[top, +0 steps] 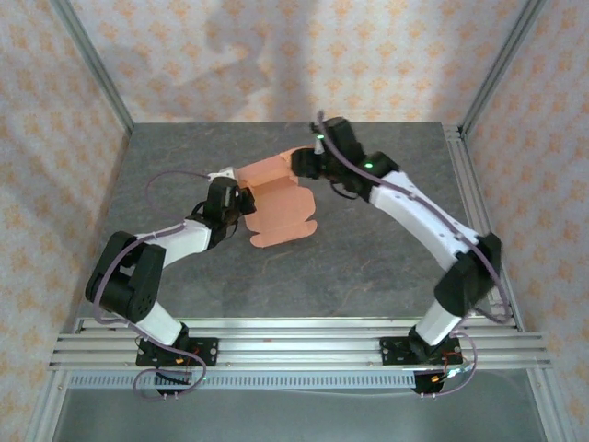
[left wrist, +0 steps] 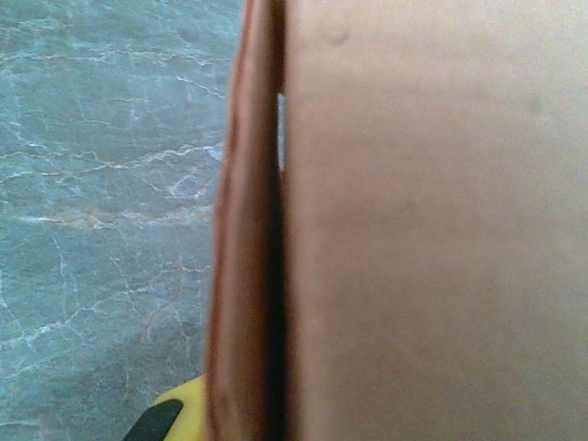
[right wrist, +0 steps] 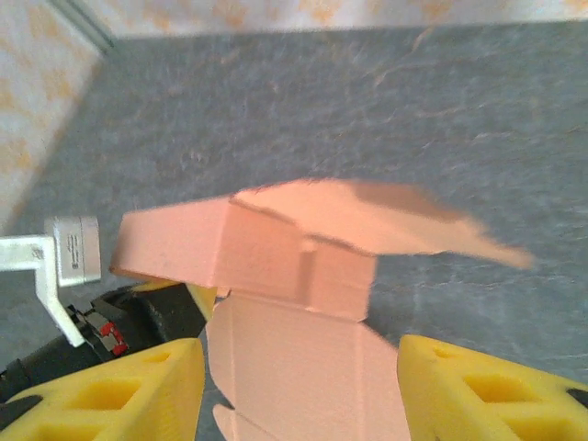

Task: Fold the paper box

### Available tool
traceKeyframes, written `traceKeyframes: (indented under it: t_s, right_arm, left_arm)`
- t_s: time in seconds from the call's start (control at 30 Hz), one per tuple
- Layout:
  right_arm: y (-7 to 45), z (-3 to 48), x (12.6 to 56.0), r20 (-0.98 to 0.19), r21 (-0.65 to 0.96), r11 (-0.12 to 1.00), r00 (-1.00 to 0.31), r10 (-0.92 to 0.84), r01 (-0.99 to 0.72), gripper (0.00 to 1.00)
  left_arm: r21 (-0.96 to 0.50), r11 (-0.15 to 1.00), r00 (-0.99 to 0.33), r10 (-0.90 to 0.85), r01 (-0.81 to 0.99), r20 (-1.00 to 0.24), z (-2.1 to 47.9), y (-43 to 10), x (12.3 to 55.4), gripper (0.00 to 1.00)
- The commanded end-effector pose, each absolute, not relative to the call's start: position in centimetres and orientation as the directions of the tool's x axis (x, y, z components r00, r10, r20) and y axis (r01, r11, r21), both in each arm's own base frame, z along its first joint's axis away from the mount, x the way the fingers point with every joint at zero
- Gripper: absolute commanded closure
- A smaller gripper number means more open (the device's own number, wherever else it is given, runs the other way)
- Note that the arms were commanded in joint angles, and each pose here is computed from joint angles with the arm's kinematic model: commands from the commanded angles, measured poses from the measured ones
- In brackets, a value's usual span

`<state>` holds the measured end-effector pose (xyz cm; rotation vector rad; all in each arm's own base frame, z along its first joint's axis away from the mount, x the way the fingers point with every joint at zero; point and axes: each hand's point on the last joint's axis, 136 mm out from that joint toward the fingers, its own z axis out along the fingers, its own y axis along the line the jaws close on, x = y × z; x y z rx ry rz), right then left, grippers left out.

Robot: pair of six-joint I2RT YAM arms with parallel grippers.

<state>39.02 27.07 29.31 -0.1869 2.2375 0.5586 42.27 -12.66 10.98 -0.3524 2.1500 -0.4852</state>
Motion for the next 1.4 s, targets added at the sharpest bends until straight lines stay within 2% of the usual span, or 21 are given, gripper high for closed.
traceKeyframes:
  t_s: [0.0, 0.2, 0.37, 0.8, 1.03, 1.37]
  right_arm:
    - [23.2, 32.9, 40.0, -0.792, 0.407, 0.862, -0.587, 0.169, -0.302, 0.45]
    - [19.7, 30.7, 41.5, -0.747, 0.440, 0.851, -0.642, 0.171, -0.286, 0.51]
    - [22.0, 29.4, 41.1, -0.730, 0.440, 0.793, -0.682, 0.042, -0.421, 0.52]
    - [26.5, 27.5, 36.9, -0.749, 0.375, 0.693, -0.641, -0.165, -0.616, 0.57]
    - [26.8, 26.5, 36.1, -0.745, 0.361, 0.687, -0.638, -0.194, -0.631, 0.58]
    - [27.6, 25.4, 36.1, -0.749, 0.332, 0.686, -0.623, -0.225, -0.648, 0.59]
  left_arm:
    - [-0.451, 0.892, -0.594, -0.350, 0.024, -0.724, 12.0, -13.4, 41.5, 1.00]
    - [-0.466, 0.862, -0.607, -0.265, 0.199, -0.749, 13.5, -15.7, 40.8, 1.00]
    - [-0.463, 0.847, -0.602, -0.232, 0.261, -0.764, 14.8, -16.5, 40.4, 1.00]
    - [-0.488, 0.861, -0.620, -0.305, 0.145, -0.723, 13.9, -15.5, 41.7, 1.00]
    - [-0.506, 0.858, -0.633, -0.343, 0.089, -0.694, 13.5, -15.3, 42.2, 1.00]
    - [-0.530, 0.842, -0.646, -0.348, 0.104, -0.680, 13.5, -15.9, 42.3, 1.00]
